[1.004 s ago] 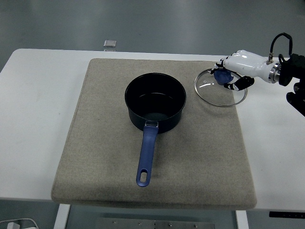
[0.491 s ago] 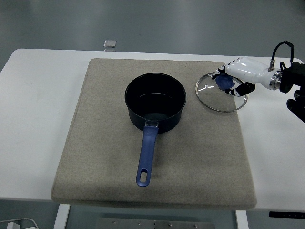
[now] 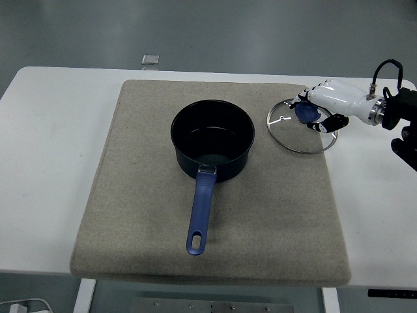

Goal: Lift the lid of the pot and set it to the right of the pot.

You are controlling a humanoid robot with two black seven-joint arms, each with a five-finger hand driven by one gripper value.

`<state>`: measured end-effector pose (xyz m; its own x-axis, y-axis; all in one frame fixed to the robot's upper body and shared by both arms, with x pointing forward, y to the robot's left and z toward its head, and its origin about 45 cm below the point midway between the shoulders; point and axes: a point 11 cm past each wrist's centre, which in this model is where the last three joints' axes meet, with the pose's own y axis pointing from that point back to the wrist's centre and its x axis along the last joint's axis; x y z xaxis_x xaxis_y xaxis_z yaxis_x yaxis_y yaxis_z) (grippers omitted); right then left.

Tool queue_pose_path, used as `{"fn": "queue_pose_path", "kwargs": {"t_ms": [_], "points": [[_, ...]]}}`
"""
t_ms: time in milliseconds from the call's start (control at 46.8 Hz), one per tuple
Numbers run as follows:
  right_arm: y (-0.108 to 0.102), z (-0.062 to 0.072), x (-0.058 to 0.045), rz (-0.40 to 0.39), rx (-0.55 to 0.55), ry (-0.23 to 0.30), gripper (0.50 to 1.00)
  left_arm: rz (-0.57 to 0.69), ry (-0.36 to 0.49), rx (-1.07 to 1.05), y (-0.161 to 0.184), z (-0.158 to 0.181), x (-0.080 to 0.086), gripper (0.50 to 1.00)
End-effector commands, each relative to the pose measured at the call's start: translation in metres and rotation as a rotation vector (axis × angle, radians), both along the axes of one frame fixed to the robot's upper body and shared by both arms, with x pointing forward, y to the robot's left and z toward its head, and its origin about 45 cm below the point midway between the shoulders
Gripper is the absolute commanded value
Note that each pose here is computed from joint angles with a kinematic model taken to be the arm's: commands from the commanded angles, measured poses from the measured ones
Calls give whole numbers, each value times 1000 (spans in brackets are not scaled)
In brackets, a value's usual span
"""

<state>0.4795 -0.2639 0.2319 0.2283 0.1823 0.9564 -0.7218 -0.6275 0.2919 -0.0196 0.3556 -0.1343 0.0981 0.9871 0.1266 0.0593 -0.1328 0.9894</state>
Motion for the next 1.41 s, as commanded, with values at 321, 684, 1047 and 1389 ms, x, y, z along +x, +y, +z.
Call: {"fn": "queue_pose_path", "kwargs": {"t_ms": [321, 684, 1047, 1389], "points": [[-1, 0, 0, -3, 4, 4, 915, 0, 0, 0, 0, 0, 0, 1000], [-2, 2, 0, -1, -6, 3, 915, 0, 0, -1, 0, 0, 0, 1000], [-15, 19, 7, -22, -24, -6, 915, 0, 0, 0, 0, 0, 0, 1000], [-17, 63, 21, -26, -29, -87, 915, 0, 0, 0, 0, 0, 0, 1000]]}}
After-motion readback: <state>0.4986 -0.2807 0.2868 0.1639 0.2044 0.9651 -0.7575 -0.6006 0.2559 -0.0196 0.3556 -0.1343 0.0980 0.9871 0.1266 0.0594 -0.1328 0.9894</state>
